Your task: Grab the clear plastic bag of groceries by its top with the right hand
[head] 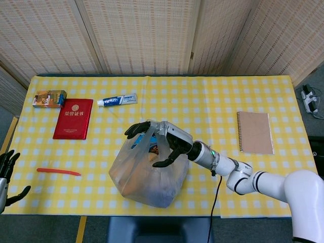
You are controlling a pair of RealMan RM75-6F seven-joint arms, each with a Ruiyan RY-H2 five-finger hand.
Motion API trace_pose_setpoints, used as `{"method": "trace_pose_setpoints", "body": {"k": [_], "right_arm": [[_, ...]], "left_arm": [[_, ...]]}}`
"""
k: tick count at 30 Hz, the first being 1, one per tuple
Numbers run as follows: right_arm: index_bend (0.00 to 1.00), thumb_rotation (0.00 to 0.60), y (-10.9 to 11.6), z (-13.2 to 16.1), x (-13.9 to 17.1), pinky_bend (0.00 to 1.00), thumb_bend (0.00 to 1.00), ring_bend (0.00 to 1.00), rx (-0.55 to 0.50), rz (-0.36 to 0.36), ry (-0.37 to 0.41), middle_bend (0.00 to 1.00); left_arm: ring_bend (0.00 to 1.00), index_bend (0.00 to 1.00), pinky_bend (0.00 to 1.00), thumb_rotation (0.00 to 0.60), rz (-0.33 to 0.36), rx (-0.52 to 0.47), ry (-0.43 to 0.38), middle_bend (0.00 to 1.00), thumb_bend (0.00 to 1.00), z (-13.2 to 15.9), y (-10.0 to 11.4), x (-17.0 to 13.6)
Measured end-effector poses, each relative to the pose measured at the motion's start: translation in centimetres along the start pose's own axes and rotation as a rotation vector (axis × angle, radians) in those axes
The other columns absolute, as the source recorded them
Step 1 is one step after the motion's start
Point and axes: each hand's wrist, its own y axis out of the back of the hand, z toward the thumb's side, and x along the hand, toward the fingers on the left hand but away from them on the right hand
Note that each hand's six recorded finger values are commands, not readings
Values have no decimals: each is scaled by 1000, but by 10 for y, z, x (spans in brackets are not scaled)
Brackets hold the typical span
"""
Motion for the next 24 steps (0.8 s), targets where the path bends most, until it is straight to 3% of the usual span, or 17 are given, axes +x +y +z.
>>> {"method": "trace_pose_setpoints", "body": {"k": [7, 15, 24], "right_arm": [[441, 600, 13, 2, 0, 360, 233, 431, -223, -78, 55, 457], [516, 600, 31, 0, 2, 514, 233, 581, -475, -169, 97, 554], [554, 600, 52, -6, 6, 641, 240, 701, -688, -280, 100, 622]], "left_arm": [[64, 5, 36, 600, -2, -1, -3, 75, 226, 0, 0, 0], [64, 6, 36, 600, -4, -2, -4, 75, 226, 1, 0, 0], [64, 6, 36, 600, -1, -3, -10, 75, 226, 2, 1, -1]]}}
